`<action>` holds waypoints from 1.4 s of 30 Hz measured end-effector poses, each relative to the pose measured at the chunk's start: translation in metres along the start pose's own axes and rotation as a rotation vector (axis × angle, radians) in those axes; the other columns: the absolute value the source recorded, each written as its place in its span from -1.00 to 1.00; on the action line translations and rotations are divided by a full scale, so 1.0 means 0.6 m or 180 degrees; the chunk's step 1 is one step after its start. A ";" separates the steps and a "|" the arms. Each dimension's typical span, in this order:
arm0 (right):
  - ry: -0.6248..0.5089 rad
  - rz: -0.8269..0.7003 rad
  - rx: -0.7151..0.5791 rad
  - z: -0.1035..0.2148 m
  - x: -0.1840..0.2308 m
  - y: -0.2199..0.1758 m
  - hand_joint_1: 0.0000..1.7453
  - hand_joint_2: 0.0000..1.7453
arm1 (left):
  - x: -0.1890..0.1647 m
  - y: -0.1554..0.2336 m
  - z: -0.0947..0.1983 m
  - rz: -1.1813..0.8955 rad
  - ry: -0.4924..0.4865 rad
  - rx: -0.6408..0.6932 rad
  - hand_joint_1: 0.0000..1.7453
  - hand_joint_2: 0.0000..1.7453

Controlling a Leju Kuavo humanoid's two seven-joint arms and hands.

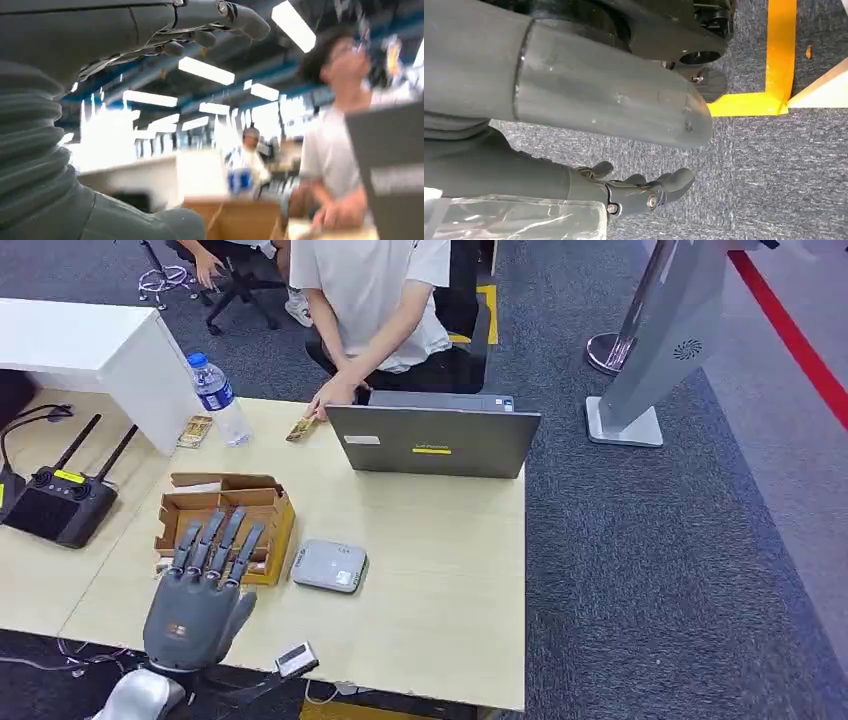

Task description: Pass the card to the sensor for recognition and then transmit it.

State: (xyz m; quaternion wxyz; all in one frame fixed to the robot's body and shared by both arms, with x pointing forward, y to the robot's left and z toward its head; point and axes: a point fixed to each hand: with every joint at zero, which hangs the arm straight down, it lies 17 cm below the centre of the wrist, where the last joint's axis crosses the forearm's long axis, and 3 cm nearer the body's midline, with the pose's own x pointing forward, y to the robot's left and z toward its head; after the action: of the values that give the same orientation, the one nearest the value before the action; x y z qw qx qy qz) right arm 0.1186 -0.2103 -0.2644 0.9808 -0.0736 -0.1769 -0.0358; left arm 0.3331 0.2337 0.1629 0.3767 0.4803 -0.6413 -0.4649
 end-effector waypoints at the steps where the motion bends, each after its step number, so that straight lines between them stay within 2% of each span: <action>1: 0.0008 0.0012 0.0000 0.000 -0.001 0.000 -1.00 -1.00 | -0.008 -0.014 0.007 0.0020 0.0065 -0.0119 -1.00 1.00; 8: 0.0007 0.0025 0.0003 0.000 -0.001 0.000 -1.00 -1.00 | -0.012 -0.020 0.010 0.0023 0.0099 -0.0164 -1.00 1.00; 10: 0.0009 0.0053 0.0007 0.000 -0.001 0.000 -1.00 -1.00 | -0.034 -0.041 0.015 0.0035 0.0205 -0.0318 -1.00 1.00; 12: 0.0016 0.0152 0.0035 0.000 -0.003 0.003 -1.00 -1.00 | -0.121 -0.084 -0.003 0.0003 0.0592 -0.0476 -1.00 1.00; 18: 0.0029 0.0213 0.0070 0.001 -0.004 0.006 -1.00 -1.00 | -0.157 -0.098 -0.025 0.0011 0.0766 -0.0500 -1.00 1.00; 32: 0.0025 0.0294 0.0111 0.001 -0.003 0.011 -1.00 -1.00 | -0.173 -0.126 -0.049 0.0036 0.0858 -0.0623 -1.00 1.00; 42: 0.0022 0.0328 0.0138 0.002 -0.002 0.014 -1.00 -1.00 | -0.175 -0.159 -0.049 0.0054 0.0935 -0.0771 -1.00 1.00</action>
State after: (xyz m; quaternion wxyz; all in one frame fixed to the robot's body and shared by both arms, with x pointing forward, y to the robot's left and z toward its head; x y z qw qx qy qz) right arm 0.1180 -0.2018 -0.2651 0.9833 -0.0612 -0.1703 0.0184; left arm 0.4124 0.3184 0.0759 0.5253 0.4888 -0.5228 -0.4603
